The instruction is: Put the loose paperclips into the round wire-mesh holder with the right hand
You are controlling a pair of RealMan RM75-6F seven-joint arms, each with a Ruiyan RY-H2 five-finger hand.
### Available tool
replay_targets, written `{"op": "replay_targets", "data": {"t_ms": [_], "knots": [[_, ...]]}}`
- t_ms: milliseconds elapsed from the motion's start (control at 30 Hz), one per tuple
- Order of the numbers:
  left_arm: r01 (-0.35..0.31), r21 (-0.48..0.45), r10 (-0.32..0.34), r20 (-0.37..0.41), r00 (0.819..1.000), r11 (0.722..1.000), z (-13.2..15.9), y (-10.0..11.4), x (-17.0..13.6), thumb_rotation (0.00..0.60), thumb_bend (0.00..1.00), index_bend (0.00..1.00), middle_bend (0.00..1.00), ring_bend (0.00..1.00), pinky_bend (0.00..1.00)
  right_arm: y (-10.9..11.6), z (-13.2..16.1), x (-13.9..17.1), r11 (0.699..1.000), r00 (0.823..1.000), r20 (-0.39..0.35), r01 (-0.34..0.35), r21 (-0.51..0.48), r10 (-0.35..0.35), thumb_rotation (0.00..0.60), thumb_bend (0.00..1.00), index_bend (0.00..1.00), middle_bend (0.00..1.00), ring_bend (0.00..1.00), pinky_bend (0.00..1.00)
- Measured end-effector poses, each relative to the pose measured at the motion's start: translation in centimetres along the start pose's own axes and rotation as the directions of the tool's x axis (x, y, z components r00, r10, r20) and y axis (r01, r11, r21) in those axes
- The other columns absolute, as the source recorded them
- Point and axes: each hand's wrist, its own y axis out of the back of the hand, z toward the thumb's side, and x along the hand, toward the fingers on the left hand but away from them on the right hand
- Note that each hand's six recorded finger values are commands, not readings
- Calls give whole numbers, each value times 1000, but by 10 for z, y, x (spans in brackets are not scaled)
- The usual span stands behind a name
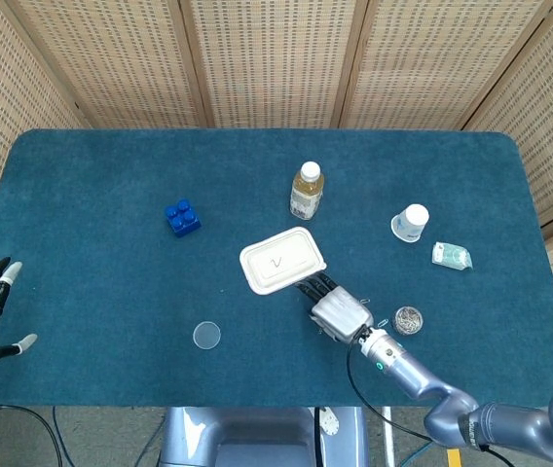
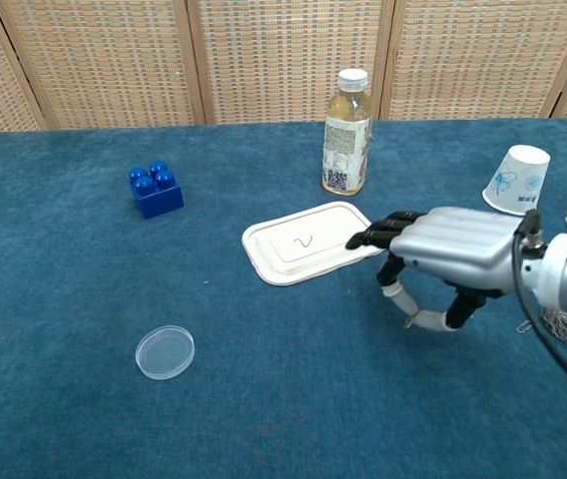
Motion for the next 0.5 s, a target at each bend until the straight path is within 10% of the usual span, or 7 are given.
{"op": "replay_targets", "data": {"t_ms": [500], "knots": [[2, 9, -2, 11, 1000, 1000, 4, -2, -1, 600, 0, 0, 0, 0, 0, 22, -90, 73, 999, 982, 184, 39, 11, -40, 600, 672, 615, 55, 0, 7]]}}
